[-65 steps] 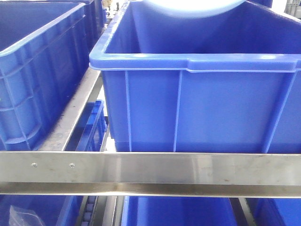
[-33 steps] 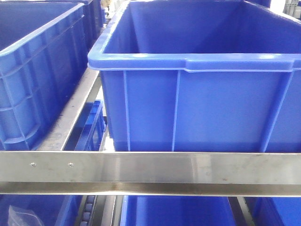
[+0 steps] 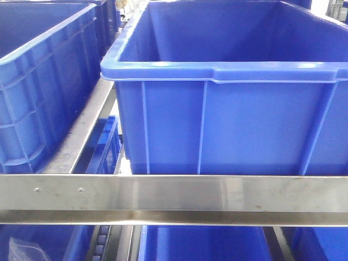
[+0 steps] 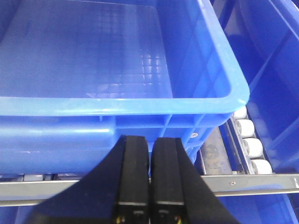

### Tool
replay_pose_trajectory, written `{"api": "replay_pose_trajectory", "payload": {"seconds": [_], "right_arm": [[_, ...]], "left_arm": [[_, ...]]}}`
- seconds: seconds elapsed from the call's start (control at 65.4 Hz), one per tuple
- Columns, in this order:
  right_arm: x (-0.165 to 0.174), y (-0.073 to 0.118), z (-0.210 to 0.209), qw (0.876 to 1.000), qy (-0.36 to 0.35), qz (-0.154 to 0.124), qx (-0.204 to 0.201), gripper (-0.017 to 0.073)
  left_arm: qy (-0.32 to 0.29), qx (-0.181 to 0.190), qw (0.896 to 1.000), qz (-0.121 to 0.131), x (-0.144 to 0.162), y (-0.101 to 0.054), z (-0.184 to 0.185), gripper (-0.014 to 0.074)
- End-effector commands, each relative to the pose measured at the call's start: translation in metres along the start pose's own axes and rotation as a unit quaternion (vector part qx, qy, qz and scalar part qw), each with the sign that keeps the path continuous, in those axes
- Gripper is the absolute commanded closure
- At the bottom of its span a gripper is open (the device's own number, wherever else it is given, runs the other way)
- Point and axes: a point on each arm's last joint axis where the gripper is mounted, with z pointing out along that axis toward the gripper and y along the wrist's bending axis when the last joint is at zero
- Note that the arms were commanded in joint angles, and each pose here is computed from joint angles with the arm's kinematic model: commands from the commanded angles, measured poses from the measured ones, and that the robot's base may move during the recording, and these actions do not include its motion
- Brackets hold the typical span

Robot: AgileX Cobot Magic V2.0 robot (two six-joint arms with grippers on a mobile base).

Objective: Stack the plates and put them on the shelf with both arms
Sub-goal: 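Raise the empty right gripper up out of the blue bin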

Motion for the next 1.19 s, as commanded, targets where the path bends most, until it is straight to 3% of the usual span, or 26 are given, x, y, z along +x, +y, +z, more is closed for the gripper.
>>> {"api": "replay_pose_trajectory", "payload": {"seconds": [0.0, 0.229, 0.642, 0.811, 0.979, 1.178], "right_arm": [[-0.006, -0.001, -0.019, 0.998, -0.067, -0.002, -0.004, 0.0536], [0.006, -0.003, -0.045, 0.996, -0.089, -0.002, -0.009, 0.0536], [0.010, -0.003, -0.045, 0.997, -0.073, -0.003, -0.008, 0.0536], [0.020, -0.006, -0.057, 0.997, -0.067, -0.023, -0.001, 0.0536], [0.058, -0.021, -0.077, 0.996, -0.084, -0.026, 0.033, 0.0536], [0.126, -0.040, -0.089, 0.994, -0.078, -0.023, 0.075, 0.0536]], "left_arm": [[-0.053, -0.002, 0.999, -0.002, -0.017, 0.000, -0.001, 0.0506], [-0.053, -0.002, 0.999, -0.002, -0.017, 0.000, -0.001, 0.0506], [-0.053, -0.002, 0.999, -0.002, -0.017, 0.000, -0.001, 0.0506], [-0.053, -0.002, 0.999, -0.002, -0.017, 0.000, -0.001, 0.0506], [-0.053, -0.002, 0.999, -0.002, -0.017, 0.000, -0.001, 0.0506], [-0.053, -0.002, 0.999, -0.002, -0.017, 0.000, -0.001, 0.0506]]}}
